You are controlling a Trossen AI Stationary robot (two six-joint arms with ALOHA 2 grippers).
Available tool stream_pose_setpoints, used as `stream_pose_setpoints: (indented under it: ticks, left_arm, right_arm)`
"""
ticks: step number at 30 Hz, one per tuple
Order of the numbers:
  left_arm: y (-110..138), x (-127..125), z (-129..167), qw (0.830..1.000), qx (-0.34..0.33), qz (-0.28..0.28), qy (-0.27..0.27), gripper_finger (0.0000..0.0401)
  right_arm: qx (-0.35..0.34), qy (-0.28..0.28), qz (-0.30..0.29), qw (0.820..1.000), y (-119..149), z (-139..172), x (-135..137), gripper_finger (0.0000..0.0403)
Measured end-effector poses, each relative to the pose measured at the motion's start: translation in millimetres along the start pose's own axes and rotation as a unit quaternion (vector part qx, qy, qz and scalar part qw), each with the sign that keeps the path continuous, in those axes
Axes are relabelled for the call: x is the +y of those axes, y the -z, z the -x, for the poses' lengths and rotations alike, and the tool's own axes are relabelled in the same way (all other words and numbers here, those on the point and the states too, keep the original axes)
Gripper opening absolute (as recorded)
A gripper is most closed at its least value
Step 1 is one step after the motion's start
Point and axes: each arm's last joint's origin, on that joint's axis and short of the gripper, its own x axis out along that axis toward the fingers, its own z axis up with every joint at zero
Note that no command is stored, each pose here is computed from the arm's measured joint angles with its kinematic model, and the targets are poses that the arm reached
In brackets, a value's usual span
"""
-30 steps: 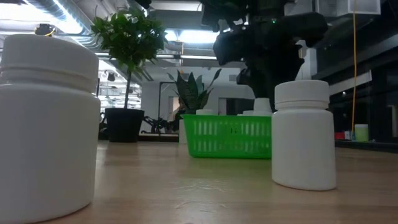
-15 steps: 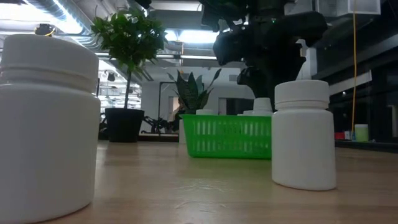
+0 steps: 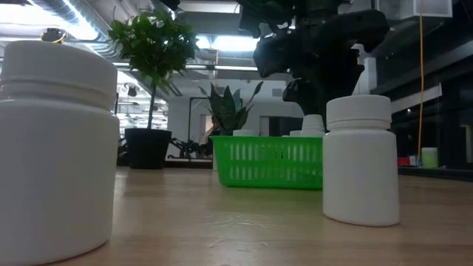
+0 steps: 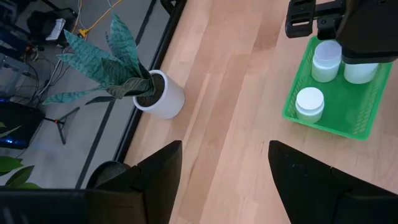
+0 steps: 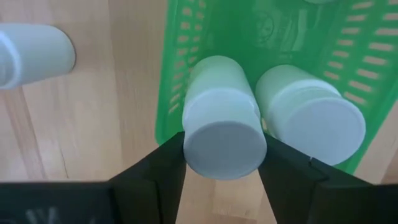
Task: Pick and place pill bottles into a basket
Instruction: Put the white pill bottle into the green basket
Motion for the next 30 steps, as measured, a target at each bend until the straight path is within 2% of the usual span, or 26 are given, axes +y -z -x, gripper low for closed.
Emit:
stream_pose_setpoints:
  ticks: [11,21,30]
  left_arm:
    - [0.0,0.0,0.0,1.0,0.0,-0.009,0.0,0.0233]
    - [0.0,0.0,0.0,1.0,0.0,-0.013,0.0,0.0233]
    - [0.0,0.0,0.0,1.0,0.0,-0.013,0.001,0.0233]
  right_arm:
    - [-0.004,-0.01,0.004,1.0,-0.8,0.1,0.7,0.0192]
    - [-0.008,-0.011,0.004,1.0,-1.5,0.1,0.9,0.0256]
    - [0.005,-0.011,-0.022,1.0,2.4,2.6,2.3,0.0264]
